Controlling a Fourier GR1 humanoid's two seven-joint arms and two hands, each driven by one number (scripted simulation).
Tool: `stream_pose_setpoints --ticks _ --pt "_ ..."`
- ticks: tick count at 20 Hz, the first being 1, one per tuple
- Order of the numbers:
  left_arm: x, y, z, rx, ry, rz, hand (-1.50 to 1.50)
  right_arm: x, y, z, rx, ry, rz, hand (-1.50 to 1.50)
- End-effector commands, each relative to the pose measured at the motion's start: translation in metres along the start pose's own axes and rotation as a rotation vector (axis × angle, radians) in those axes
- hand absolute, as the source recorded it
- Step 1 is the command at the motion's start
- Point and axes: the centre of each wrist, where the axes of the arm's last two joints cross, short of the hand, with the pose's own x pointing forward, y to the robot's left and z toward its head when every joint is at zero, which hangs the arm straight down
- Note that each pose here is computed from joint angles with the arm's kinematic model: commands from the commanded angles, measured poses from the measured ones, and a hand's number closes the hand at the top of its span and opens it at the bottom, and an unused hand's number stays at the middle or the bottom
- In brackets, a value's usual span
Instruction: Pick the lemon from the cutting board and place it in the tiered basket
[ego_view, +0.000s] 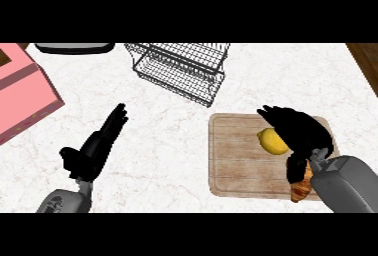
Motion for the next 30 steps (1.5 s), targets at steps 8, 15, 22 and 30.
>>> stream_pose_setpoints --ticks 8,15,22,30 --pt "-0.015 -0.015 -0.01 0.006 -0.013 -0.012 0.0 -0.014 0.014 -0.007 0.046 -0.024 -0.011 -1.5" --pt "-0.003 -0.003 -0.002 0.004 0.011 0.008 0.0 -0.007 0.033 -0.027 -0.085 -0.167 -0.124 1.5" --pt "-0.008 -0.014 -0.01 -0.011 -0.008 -0.007 0.0 -0.018 0.034 -0.047 -0.121 -0.211 -0.097 1.5" --pt "-0.012 0.001 0.005 0.046 0.018 -0.001 0.0 -0.047 0.066 -0.014 -0.204 0.534 -0.375 1.5"
